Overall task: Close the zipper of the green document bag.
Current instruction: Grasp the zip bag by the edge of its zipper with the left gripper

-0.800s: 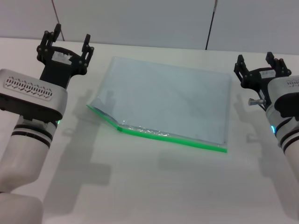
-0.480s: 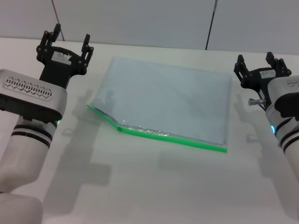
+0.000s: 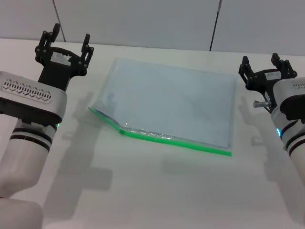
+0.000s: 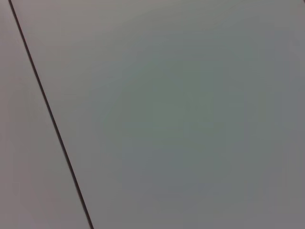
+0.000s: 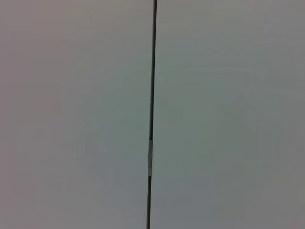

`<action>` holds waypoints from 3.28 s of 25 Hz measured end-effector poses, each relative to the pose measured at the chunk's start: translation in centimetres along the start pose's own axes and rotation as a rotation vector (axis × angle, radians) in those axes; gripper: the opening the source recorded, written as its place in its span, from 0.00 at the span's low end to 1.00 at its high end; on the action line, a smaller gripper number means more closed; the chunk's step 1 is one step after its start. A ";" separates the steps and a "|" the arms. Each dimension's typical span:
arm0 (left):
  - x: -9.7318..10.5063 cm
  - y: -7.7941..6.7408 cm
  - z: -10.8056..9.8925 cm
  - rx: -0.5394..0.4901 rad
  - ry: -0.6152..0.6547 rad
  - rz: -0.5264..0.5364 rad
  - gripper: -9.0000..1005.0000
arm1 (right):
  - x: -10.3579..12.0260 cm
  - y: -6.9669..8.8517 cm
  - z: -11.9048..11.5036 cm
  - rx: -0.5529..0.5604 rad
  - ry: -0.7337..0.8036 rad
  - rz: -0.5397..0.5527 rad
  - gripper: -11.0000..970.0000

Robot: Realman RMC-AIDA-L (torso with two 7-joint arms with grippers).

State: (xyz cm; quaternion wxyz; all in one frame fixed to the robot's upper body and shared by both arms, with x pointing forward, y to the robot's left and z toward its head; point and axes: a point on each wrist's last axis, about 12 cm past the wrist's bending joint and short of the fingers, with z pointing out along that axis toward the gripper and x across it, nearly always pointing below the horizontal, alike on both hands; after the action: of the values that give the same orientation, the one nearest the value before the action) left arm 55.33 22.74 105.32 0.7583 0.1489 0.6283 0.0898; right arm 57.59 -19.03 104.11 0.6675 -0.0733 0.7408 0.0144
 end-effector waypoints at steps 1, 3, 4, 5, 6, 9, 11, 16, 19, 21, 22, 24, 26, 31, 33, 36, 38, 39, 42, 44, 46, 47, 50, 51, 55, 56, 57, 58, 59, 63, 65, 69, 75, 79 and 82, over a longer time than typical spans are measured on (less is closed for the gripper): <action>0.0 0.0 0.0 0.000 0.000 0.000 0.69 | 0.0 0.0 0.0 0.000 0.000 0.000 0.79; 0.0 0.0 0.0 0.000 0.000 0.000 0.69 | 0.0 0.0 0.0 0.000 0.000 0.000 0.79; 0.0 0.0 0.0 0.000 0.000 0.001 0.69 | 0.0 0.0 0.0 0.000 0.000 0.000 0.79; 0.0 0.0 0.0 0.000 0.000 0.003 0.69 | 0.0 0.0 0.0 0.000 0.000 0.000 0.79; 0.0 0.0 -0.1 0.000 -0.001 0.010 0.69 | 0.0 0.0 0.0 0.000 0.000 -0.001 0.79; 0.1 0.1 -0.8 -0.015 -0.009 0.046 0.69 | 0.1 -0.1 -0.1 0.003 0.002 -0.001 0.79; 0.0 0.2 -2.0 -0.050 -0.024 0.082 0.69 | 0.2 -0.2 -0.1 0.006 0.003 -0.002 0.79; 0.0 0.3 -4.3 -0.122 -0.017 0.193 0.69 | 0.3 -0.5 -0.1 0.013 0.006 -0.008 0.79; 0.0 0.5 -5.2 -0.168 0.004 0.253 0.69 | 0.3 -0.6 -0.2 0.015 0.007 -0.007 0.79; 0.1 0.8 -5.5 -0.207 0.033 0.275 0.69 | 0.3 -0.6 -0.2 0.015 0.007 -0.007 0.79; 0.1 0.9 -5.6 -0.223 0.047 0.282 0.69 | 0.3 -0.6 -0.2 0.015 0.007 -0.007 0.79; 0.3 0.9 -5.8 -0.244 0.080 0.301 0.69 | 0.3 -0.6 -0.2 0.015 0.007 -0.006 0.79; 0.3 0.7 -5.8 -0.249 0.112 0.325 0.69 | 0.3 -0.6 -0.2 0.015 0.007 -0.006 0.79; 0.7 -0.4 -5.6 -0.183 0.189 0.345 0.69 | 0.3 -0.6 -0.2 0.015 0.007 -0.006 0.79; 1.2 -1.0 -5.6 -0.127 0.239 0.361 0.69 | 0.4 -0.6 -0.2 0.016 0.008 -0.006 0.79; 1.8 -1.7 -5.8 -0.066 0.296 0.404 0.69 | 0.6 -0.8 -0.4 0.021 0.014 -0.005 0.79; 2.1 -1.8 -5.9 -0.045 0.325 0.450 0.69 | 0.7 -0.9 -0.5 0.026 0.018 -0.006 0.79; 2.1 -1.8 -6.0 -0.041 0.335 0.468 0.69 | 0.8 -1.0 -0.6 0.028 0.019 -0.007 0.79; 2.3 -1.8 -6.3 -0.040 0.356 0.502 0.69 | 0.9 -1.2 -0.6 0.033 0.021 -0.010 0.79; 2.3 -1.8 -6.4 -0.041 0.364 0.515 0.69 | 0.9 -1.4 -0.6 0.036 0.022 -0.012 0.79; 2.3 -1.8 -6.4 -0.035 0.372 0.549 0.69 | 1.0 -1.4 -0.6 0.038 0.023 -0.013 0.79; 2.3 -1.8 -6.4 -0.028 0.376 0.584 0.69 | 1.0 -1.4 -0.7 0.038 0.023 -0.013 0.79; 2.3 -1.8 -6.5 -0.009 0.383 0.689 0.69 | 1.0 -1.4 -0.7 0.039 0.023 -0.013 0.79; 2.3 -1.8 -6.4 -0.002 0.383 0.725 0.69 | 1.0 -1.4 -0.7 0.039 0.023 -0.013 0.79; 2.1 -2.0 -6.2 0.032 0.374 0.872 0.69 | 1.0 -1.4 -0.7 0.040 0.023 -0.013 0.79; 2.1 -2.0 -6.2 0.038 0.371 0.902 0.69 | 1.0 -1.4 -0.7 0.040 0.023 -0.013 0.79; 2.0 -2.0 -6.1 0.045 0.365 0.935 0.69 | 1.0 -1.4 -0.7 0.040 0.023 -0.013 0.79; 2.0 -2.1 -6.0 0.051 0.360 0.964 0.68 | 1.0 -1.4 -0.7 0.040 0.023 -0.013 0.79; 2.0 -2.1 -5.9 0.056 0.355 0.984 0.68 | 1.0 -1.4 -0.7 0.040 0.023 -0.013 0.79; 1.9 -2.5 -5.6 0.095 0.335 1.067 0.68 | 1.0 -1.5 -0.6 0.044 0.022 -0.009 0.79; 2.0 -2.7 -5.6 0.118 0.334 1.094 0.67 | 1.0 -1.5 -0.6 0.047 0.023 -0.007 0.79; 2.2 -3.1 -5.7 0.165 0.335 1.133 0.67 | 1.1 -1.6 -0.7 0.050 0.025 -0.006 0.79; 2.4 -3.5 -5.8 0.210 0.330 1.143 0.66 | 1.2 -1.7 -0.8 0.054 0.028 -0.004 0.79; 2.2 -3.8 -5.6 0.224 0.307 1.145 0.65 | 1.2 -1.7 -0.8 0.054 0.028 -0.004 0.79; 2.3 -3.9 -5.6 0.237 0.302 1.135 0.64 | 1.2 -1.7 -0.8 0.054 0.028 -0.004 0.79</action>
State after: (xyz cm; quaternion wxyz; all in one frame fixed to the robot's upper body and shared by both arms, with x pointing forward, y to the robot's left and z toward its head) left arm 50.10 20.41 100.97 0.4725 0.5304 0.5571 0.4303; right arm 56.88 -20.92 103.15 0.6588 -0.0568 0.7501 -0.0080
